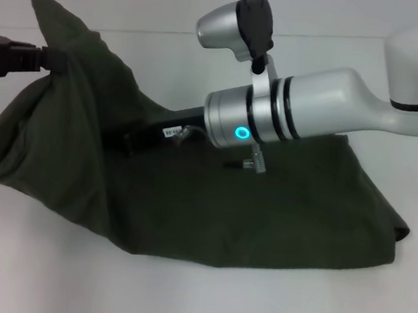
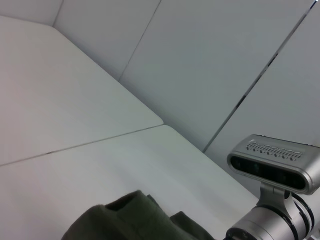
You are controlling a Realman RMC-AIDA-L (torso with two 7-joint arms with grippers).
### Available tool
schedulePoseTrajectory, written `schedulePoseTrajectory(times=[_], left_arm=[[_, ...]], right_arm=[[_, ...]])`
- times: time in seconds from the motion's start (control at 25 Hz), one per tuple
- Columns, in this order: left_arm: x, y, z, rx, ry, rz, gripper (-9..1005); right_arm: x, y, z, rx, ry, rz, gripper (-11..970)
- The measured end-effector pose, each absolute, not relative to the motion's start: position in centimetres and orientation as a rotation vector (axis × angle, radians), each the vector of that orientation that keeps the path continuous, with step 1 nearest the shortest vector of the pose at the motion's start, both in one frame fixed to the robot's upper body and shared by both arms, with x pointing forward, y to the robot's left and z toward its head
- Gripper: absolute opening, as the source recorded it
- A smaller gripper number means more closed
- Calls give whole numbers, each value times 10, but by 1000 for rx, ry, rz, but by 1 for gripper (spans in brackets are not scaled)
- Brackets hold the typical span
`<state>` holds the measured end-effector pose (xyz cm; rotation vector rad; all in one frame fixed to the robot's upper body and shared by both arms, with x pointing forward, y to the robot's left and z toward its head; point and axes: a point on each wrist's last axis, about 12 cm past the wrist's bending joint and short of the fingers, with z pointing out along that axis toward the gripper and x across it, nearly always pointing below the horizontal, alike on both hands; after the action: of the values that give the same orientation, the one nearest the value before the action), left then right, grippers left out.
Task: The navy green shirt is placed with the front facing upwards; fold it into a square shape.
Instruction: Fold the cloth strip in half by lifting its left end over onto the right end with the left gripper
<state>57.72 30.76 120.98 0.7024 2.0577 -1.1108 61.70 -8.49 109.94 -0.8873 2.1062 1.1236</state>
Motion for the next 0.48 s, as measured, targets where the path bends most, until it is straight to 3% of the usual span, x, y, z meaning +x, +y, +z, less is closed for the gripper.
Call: schedulePoseTrajectory(times=[0.48], left_arm=[[577,310,1211,698,2040,-1113,20]], right_arm=[[614,-64,1109,-975,2089,1161,4]])
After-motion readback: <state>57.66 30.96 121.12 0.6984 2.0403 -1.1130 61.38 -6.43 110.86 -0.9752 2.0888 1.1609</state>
